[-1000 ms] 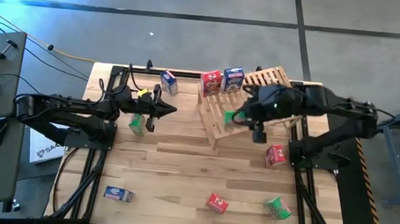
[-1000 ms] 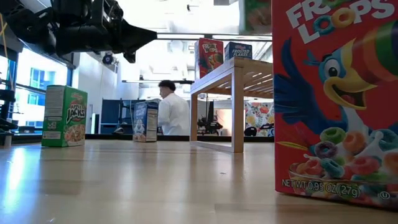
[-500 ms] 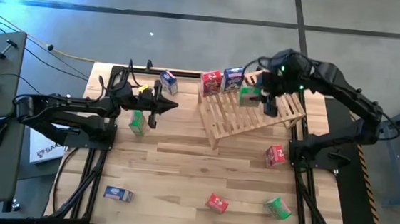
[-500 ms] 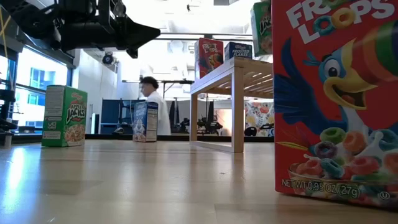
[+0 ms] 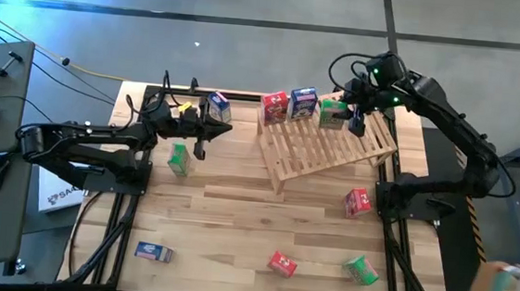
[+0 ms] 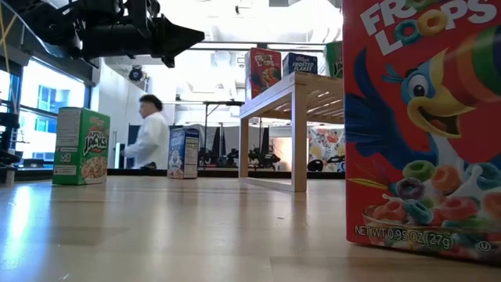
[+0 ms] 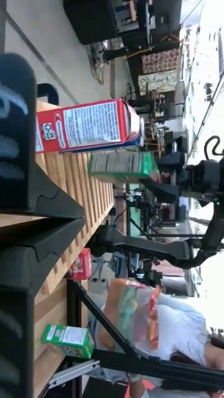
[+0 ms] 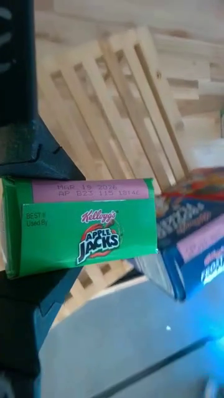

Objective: Stack cereal on shelf
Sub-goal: Put the bottom left green cereal box on the shelf

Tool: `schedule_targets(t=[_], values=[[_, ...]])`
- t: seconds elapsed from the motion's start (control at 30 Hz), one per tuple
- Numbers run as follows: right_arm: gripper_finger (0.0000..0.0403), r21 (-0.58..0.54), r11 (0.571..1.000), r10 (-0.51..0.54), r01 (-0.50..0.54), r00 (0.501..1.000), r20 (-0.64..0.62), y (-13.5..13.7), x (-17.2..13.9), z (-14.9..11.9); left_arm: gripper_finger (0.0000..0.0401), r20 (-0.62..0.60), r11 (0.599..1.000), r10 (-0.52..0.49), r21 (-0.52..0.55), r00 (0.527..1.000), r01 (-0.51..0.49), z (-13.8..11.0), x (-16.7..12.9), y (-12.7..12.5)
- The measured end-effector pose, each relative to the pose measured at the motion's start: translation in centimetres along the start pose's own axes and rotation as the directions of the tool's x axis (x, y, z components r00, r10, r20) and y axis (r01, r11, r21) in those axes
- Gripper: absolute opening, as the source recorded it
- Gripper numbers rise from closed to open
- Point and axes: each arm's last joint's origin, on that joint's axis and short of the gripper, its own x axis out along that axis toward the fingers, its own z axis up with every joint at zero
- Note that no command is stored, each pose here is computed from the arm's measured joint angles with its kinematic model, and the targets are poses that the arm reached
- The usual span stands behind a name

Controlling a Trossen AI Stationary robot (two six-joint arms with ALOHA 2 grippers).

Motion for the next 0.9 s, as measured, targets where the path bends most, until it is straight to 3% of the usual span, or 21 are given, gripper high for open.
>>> schedule_targets(t=[0.27,0.6,0.9], values=[[0.0154,0.007,1.000,-0.015,0.015,1.000,0.026,-2.0,0.0,-0.9,0.0000,0.001,0.999,0.028,0.034,1.000,-0.028,0.0,0.0,0.1],[0.0154,0.014,1.000,-0.002,0.002,0.999,0.049,-2.6,1.2,-1.6,0.0000,0.000,0.999,0.042,0.030,0.999,-0.042,0.0,-0.1,0.4],[0.0175,0.042,0.995,-0.087,0.086,0.996,0.027,-2.7,1.5,-1.4,0.0000,0.006,0.999,0.043,0.031,0.999,-0.043,0.1,-0.1,0.4]])
